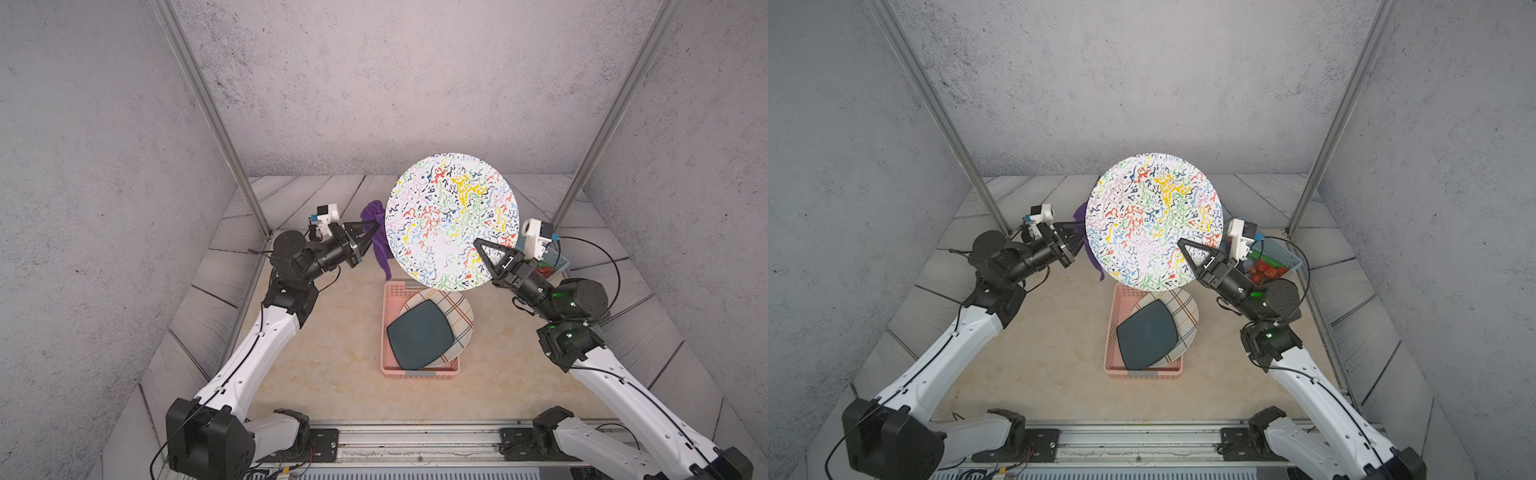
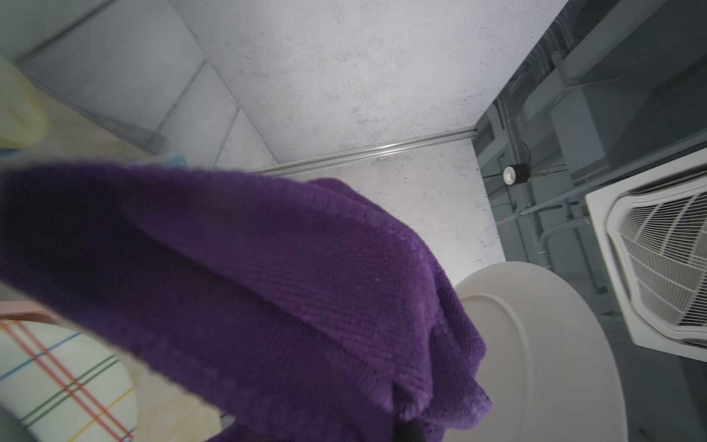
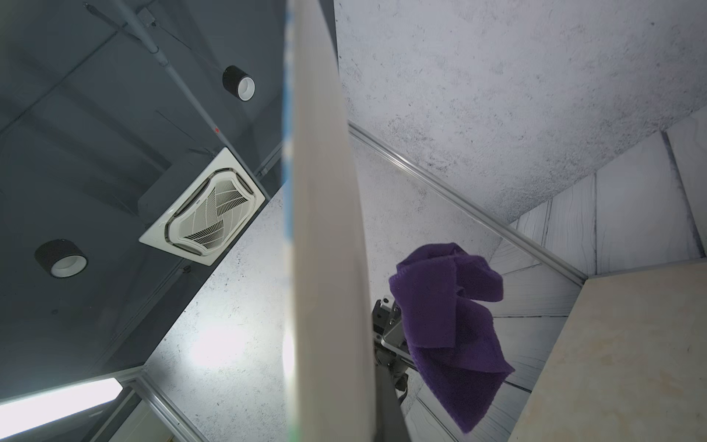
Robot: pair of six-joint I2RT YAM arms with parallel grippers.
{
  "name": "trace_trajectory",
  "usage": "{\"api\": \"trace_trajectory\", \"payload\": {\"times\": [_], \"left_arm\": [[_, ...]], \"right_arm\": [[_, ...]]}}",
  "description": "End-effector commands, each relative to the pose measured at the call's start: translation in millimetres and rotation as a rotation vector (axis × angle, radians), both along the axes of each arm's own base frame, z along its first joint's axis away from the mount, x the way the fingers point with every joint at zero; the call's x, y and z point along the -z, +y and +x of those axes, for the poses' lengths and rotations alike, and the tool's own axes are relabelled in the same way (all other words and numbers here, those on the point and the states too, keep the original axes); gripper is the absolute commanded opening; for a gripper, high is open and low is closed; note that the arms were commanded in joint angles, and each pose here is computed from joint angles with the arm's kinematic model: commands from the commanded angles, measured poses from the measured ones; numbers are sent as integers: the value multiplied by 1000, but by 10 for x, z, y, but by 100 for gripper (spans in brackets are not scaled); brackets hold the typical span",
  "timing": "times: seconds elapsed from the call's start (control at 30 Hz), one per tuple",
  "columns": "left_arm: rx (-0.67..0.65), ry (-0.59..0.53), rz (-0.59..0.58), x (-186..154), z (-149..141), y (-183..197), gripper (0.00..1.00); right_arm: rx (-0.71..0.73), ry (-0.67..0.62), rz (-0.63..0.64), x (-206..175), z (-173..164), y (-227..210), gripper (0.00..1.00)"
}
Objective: Wipe the wet plate dry
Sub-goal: Wipe the plate with towel.
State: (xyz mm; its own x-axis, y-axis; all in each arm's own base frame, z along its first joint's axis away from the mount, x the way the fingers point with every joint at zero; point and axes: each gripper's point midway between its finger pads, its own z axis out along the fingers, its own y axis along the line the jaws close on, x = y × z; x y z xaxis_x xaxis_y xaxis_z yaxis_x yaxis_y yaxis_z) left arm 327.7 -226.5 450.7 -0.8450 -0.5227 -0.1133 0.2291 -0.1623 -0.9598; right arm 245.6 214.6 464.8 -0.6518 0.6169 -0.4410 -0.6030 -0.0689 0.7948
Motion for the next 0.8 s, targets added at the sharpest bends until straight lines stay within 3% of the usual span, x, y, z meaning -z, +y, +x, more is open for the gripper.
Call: {"api": "trace_trajectory", "payload": {"times": [0.0, 0.13, 0.3, 0.53, 0.63, 0.77], "left_arm": [[103, -115, -320, -842, -385, 99, 0], [74, -158, -403, -1066, -497, 142, 0], [135, -141, -439, -1061, -655, -143, 0], [179, -243, -438, -999, -991, -517, 0], [172, -260, -492, -1074, -989, -424, 0], [113, -295, -530, -1302, -803, -117, 0]], "right_arm": [[-75, -62, 53, -128, -153, 22, 0], [-109, -52, 42, -58, -143, 138, 0], [-216, -73, 24, -58, -256, 521, 0], [-66, -67, 152, -409, 242, 346, 0], [-35, -68, 146, -515, 356, 262, 0], [-33, -35, 125, -342, 328, 225, 0]]}}
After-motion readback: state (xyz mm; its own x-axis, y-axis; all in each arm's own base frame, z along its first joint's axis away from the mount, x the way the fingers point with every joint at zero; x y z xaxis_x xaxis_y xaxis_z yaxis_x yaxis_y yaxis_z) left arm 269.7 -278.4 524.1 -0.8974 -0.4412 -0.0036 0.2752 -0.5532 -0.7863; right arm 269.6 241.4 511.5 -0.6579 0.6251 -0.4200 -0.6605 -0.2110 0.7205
